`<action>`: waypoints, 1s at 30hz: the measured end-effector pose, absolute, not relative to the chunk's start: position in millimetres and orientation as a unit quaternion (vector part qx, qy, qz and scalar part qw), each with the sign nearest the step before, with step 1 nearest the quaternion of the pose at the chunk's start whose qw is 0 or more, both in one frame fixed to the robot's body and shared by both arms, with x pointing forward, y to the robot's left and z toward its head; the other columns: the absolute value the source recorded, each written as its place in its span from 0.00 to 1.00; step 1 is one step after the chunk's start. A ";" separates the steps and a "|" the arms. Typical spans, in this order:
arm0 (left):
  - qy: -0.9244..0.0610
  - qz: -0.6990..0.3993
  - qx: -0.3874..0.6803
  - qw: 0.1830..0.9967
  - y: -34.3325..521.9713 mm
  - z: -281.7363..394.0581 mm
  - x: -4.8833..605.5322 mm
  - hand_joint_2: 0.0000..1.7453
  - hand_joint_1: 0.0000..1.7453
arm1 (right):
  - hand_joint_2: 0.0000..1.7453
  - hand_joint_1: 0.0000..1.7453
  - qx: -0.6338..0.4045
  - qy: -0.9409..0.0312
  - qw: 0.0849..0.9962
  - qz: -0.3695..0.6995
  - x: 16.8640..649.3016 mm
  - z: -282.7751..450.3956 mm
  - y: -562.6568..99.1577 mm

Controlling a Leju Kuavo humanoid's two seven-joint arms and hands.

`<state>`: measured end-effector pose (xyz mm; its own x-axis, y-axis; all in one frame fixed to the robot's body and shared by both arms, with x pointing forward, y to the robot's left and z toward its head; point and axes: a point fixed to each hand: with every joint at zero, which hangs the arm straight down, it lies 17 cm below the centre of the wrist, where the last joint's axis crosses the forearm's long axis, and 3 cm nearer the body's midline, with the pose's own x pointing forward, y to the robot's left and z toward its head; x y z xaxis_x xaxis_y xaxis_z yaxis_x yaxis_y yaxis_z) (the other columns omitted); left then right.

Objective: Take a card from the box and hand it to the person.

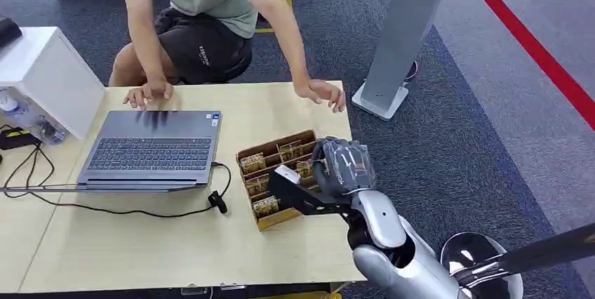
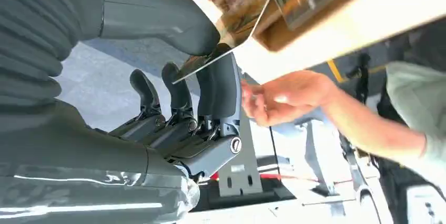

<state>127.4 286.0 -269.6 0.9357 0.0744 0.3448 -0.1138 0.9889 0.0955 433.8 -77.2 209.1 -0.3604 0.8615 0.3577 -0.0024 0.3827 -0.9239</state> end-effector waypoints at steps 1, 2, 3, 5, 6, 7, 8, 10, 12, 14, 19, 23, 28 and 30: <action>-0.173 0.048 0.057 0.982 285.9 -269.6 127.6 0.00 0.00 | 1.00 0.78 -0.311 -0.690 0.469 0.455 434.2 214.8 -77.2; -0.173 0.047 0.056 0.982 285.6 -269.6 127.6 0.00 0.00 | 1.00 0.78 -0.310 -0.693 0.468 0.452 434.8 219.3 -77.0; -0.173 0.044 0.055 0.982 284.7 -269.6 127.4 0.00 0.00 | 1.00 0.78 -0.309 -0.697 0.465 0.450 436.6 224.2 -76.7; -0.173 0.040 0.053 0.983 283.1 -269.6 127.4 0.00 0.00 | 1.00 0.78 -0.308 -0.707 0.455 0.445 441.2 236.2 -74.7; -0.173 0.039 0.052 0.983 282.6 -269.5 127.5 0.00 0.00 | 1.00 0.78 -0.306 -0.714 0.449 0.441 444.2 243.0 -73.1; -0.174 0.038 0.051 0.983 282.1 -269.5 127.5 0.00 0.00 | 1.00 0.78 -0.303 -0.723 0.442 0.436 448.4 250.5 -70.4; -0.175 0.035 0.050 0.983 281.3 -269.3 128.0 0.00 0.00 | 1.00 0.78 -0.301 -0.731 0.436 0.430 454.5 257.3 -68.0; -0.179 0.030 0.048 0.982 280.0 -268.7 130.1 0.00 0.00 | 1.00 0.78 -0.305 -0.740 0.424 0.423 469.3 270.3 -63.9; -0.182 0.025 0.046 0.982 278.4 -268.1 132.4 0.00 0.00 | 1.00 0.78 -0.312 -0.747 0.411 0.418 484.8 283.0 -60.7; -0.184 0.023 0.044 0.982 277.3 -267.4 135.4 0.00 0.00 | 1.00 0.78 -0.320 -0.752 0.401 0.414 498.8 291.6 -57.6; -0.191 0.015 0.041 0.981 274.6 -265.0 145.7 0.00 0.00 | 1.00 0.78 -0.341 -0.744 0.388 0.422 528.4 298.6 -49.3; -0.191 0.017 0.039 0.981 274.1 -264.9 146.1 0.00 0.00 | 1.00 0.78 -0.343 -0.738 0.389 0.431 539.7 291.5 -41.9; -0.191 0.018 0.036 0.981 272.6 -265.0 145.0 0.00 0.00 | 1.00 0.00 -0.344 -0.725 0.398 0.445 547.3 275.8 -34.8; -0.191 0.017 0.035 0.981 272.1 -265.0 144.6 0.00 0.00 | 1.00 0.00 -0.343 -0.722 0.400 0.448 547.8 270.6 -31.5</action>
<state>144.6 272.1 -265.0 0.9264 0.0210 0.3760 -0.0476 0.9970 0.0614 547.8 -31.5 270.6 -0.4455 0.8536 0.2700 0.1368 0.3630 -0.9217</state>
